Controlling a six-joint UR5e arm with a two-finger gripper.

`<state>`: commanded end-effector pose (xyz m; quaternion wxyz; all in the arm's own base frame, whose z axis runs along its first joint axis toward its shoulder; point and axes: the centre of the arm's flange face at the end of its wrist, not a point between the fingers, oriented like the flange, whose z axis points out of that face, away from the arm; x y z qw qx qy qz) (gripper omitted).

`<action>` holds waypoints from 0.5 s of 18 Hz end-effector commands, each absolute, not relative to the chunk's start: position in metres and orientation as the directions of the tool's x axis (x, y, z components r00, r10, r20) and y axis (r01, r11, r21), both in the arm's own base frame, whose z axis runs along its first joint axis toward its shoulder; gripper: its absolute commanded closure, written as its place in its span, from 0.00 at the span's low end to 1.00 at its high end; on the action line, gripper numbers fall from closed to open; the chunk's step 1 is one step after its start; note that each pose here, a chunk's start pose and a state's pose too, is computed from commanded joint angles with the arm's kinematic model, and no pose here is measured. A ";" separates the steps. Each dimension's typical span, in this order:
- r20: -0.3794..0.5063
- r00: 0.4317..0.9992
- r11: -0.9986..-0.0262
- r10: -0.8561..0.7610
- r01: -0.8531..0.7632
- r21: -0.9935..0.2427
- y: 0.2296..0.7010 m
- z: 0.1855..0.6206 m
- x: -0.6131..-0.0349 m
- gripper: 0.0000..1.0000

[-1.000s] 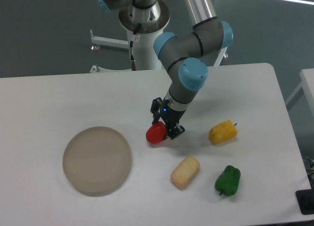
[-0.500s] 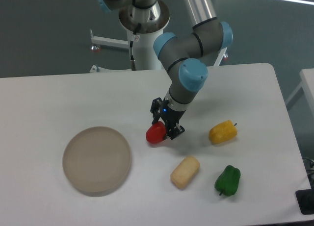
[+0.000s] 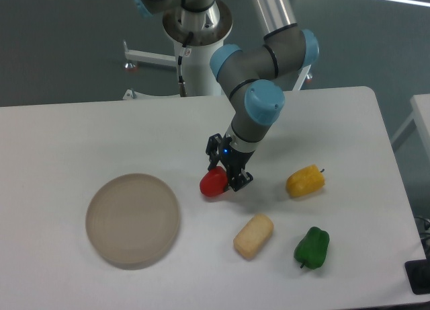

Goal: Place the red pepper on the table

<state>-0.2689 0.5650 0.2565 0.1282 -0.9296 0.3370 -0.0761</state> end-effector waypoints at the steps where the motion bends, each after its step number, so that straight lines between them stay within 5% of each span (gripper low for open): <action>1: 0.054 0.761 -0.740 -0.646 -0.607 -0.290 0.565 0.257 -0.269 0.10; 9: 0.043 0.763 -0.738 -0.645 -0.608 -0.292 0.565 0.263 -0.270 0.00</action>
